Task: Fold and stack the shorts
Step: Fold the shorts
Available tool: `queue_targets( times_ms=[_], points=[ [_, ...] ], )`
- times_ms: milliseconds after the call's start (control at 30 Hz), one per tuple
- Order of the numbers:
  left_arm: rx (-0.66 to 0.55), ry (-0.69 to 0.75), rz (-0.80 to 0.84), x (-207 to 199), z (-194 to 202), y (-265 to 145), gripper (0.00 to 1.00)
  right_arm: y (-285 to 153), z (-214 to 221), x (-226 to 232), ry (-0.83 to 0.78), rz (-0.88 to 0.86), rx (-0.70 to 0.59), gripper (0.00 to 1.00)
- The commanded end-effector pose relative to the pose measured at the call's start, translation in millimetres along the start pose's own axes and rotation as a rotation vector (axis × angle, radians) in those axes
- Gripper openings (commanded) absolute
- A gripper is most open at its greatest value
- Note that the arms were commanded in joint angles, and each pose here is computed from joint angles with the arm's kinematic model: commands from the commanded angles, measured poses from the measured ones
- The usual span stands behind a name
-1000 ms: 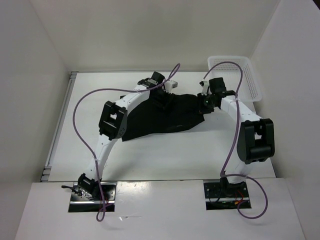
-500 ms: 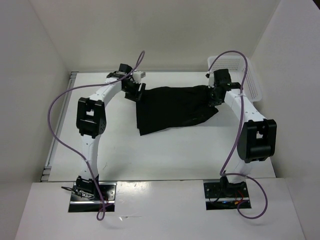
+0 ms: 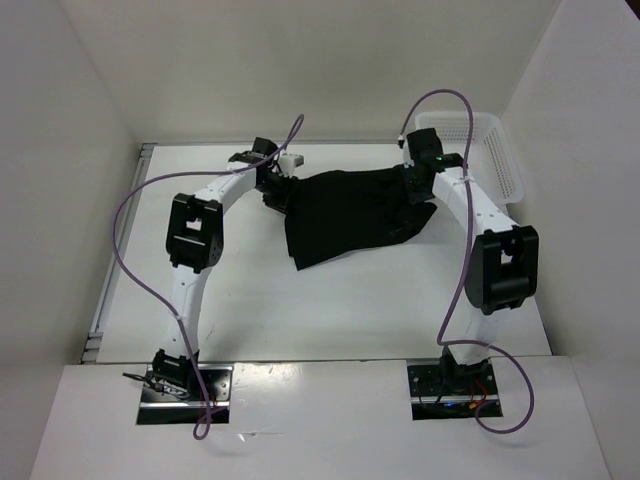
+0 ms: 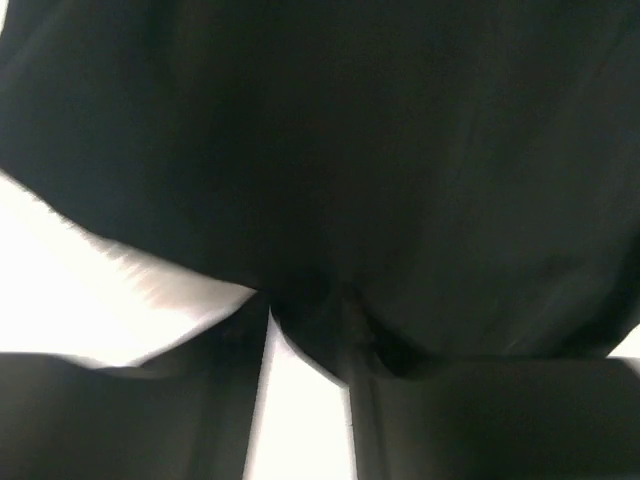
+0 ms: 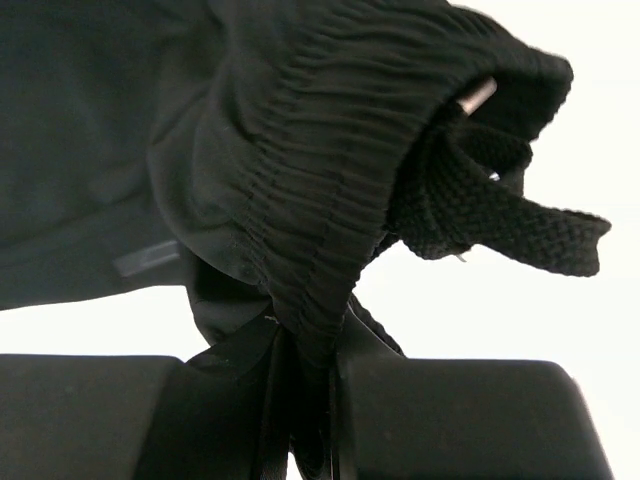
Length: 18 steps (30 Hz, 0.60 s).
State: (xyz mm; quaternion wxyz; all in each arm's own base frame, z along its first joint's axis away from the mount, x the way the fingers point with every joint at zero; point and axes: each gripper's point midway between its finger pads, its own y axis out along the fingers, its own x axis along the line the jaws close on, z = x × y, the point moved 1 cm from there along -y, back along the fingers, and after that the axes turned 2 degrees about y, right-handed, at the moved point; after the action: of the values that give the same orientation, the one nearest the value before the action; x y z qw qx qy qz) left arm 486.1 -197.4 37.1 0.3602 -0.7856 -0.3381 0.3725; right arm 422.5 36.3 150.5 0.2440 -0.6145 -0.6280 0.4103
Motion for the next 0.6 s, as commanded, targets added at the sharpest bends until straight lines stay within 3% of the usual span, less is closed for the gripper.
queue_targets(
  times_ms=[0,133,400,567],
  points=[
    [0.093,-0.015,0.057,-9,27,32,0.34,-14,-32,13,-0.02,0.021,-0.08,0.0],
    [0.084,-0.011,0.067,-7,22,40,0.01,-15,-47,39,-0.03,-0.013,-0.11,0.0],
    [0.076,0.0,0.093,-15,15,43,0.0,-43,-89,160,-0.186,-0.184,-0.228,0.0],
    [0.07,0.004,0.074,-13,12,39,0.0,-42,-86,210,-0.28,-0.239,-0.196,0.0]
  ],
)
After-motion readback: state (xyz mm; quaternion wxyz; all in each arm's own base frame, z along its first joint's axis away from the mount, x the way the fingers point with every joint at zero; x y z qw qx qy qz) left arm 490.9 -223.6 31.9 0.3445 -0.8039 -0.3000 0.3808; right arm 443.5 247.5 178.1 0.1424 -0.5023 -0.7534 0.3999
